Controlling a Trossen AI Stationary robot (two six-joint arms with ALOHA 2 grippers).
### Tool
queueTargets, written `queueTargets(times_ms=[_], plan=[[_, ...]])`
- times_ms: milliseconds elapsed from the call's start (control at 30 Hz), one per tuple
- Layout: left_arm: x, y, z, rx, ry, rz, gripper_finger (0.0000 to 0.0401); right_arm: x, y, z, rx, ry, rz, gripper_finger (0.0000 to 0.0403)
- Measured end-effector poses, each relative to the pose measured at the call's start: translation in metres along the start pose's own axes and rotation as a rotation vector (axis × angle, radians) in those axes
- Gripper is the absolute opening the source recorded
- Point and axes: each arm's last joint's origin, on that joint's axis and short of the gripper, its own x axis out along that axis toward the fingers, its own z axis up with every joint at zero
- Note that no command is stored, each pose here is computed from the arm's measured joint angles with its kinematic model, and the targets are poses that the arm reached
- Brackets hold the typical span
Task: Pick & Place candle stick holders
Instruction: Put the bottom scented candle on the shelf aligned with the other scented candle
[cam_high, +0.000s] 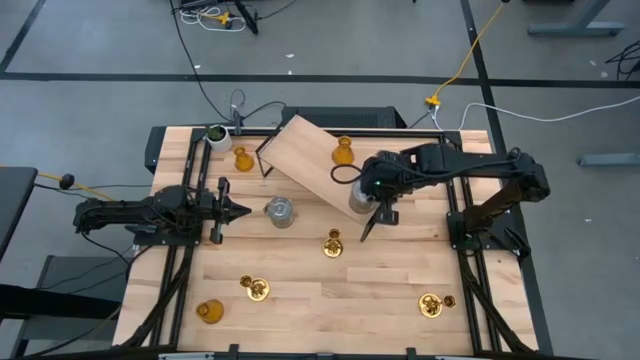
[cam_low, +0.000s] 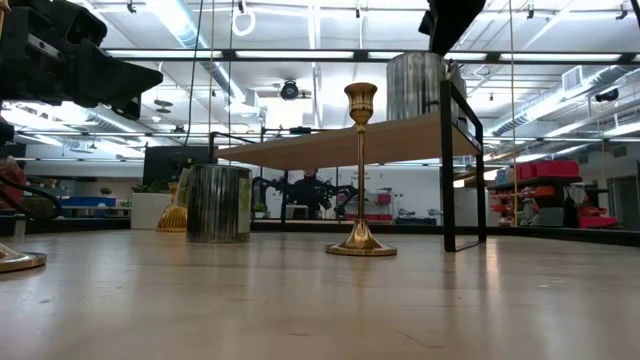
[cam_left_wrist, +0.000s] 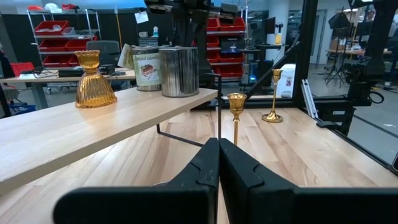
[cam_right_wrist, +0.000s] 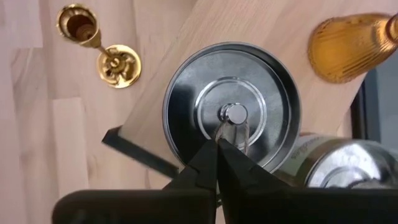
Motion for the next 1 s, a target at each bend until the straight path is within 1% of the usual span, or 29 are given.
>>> queueTargets(times_ms=[467, 633, 867, 1000], plan=[[0.0, 0.0, 0.0, 0.0, 0.0, 0.0, 0.0012, -0.003, 0.0, -0.002, 0.002, -0.004, 0.01, 0.0006], [0.0, 0.0, 0.0, 0.0, 0.0, 0.0, 0.0012, -0.003, 0.001, -0.002, 0.002, -0.005, 0.051, 0.0005], [0.0, 0.0, 0.0, 0.0, 0.0, 0.0, 0.0012, -0.011, 0.0, -0.004, -0.002, -0.037, 0.054, 0.0004], [0.0, 0.0, 0.0, 0.0, 0.0, 0.0, 0.0012, -0.02, -0.001, -0.008, 0.003, -0.079, 0.054, 0.0004]])
